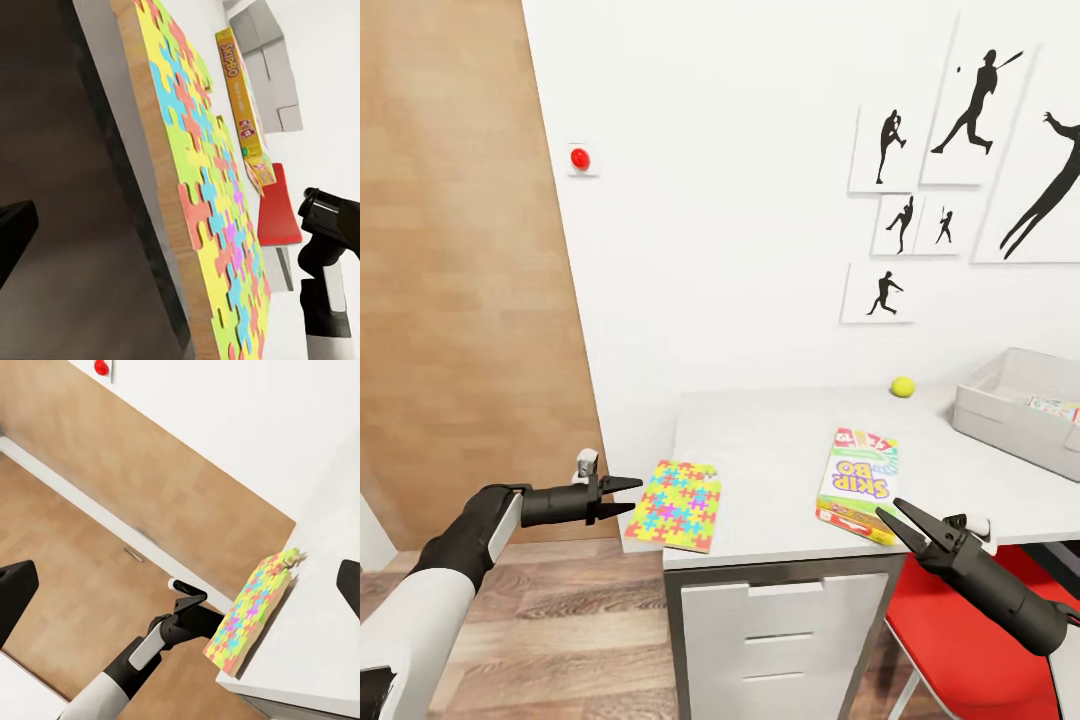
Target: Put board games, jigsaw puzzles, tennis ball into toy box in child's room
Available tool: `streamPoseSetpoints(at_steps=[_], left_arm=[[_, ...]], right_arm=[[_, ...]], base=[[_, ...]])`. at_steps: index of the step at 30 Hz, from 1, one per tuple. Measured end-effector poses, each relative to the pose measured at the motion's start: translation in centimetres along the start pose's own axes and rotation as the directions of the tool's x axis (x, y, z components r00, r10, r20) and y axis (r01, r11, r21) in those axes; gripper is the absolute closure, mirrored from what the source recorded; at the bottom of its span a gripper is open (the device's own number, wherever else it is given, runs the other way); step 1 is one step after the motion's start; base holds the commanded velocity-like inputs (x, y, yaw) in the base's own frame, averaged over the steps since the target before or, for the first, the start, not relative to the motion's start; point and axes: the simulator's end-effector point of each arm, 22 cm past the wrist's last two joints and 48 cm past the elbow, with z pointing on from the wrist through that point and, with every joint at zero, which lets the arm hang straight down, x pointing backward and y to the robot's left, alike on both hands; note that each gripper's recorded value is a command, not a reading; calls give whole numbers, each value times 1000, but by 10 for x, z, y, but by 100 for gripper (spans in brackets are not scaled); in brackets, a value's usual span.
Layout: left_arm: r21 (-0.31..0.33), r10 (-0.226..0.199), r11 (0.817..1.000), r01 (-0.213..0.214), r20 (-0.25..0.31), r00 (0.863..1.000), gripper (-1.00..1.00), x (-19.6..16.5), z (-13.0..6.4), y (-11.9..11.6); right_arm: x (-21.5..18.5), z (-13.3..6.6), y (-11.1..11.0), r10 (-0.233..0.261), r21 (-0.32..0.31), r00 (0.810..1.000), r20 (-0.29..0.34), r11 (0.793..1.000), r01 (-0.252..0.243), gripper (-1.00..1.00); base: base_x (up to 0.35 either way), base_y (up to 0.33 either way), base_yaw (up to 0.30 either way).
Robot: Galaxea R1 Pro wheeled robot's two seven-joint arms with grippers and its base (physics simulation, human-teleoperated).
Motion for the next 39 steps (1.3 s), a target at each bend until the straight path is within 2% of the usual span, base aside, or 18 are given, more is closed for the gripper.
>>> streamPoseSetpoints(at_steps=[39], left_arm=[[4, 0, 1000, 0, 1, 1000, -100, 0, 0, -1]], right_arm=[[0, 0, 0, 0, 0, 1000, 0, 1000, 0, -100]], base=[[0, -38, 0]])
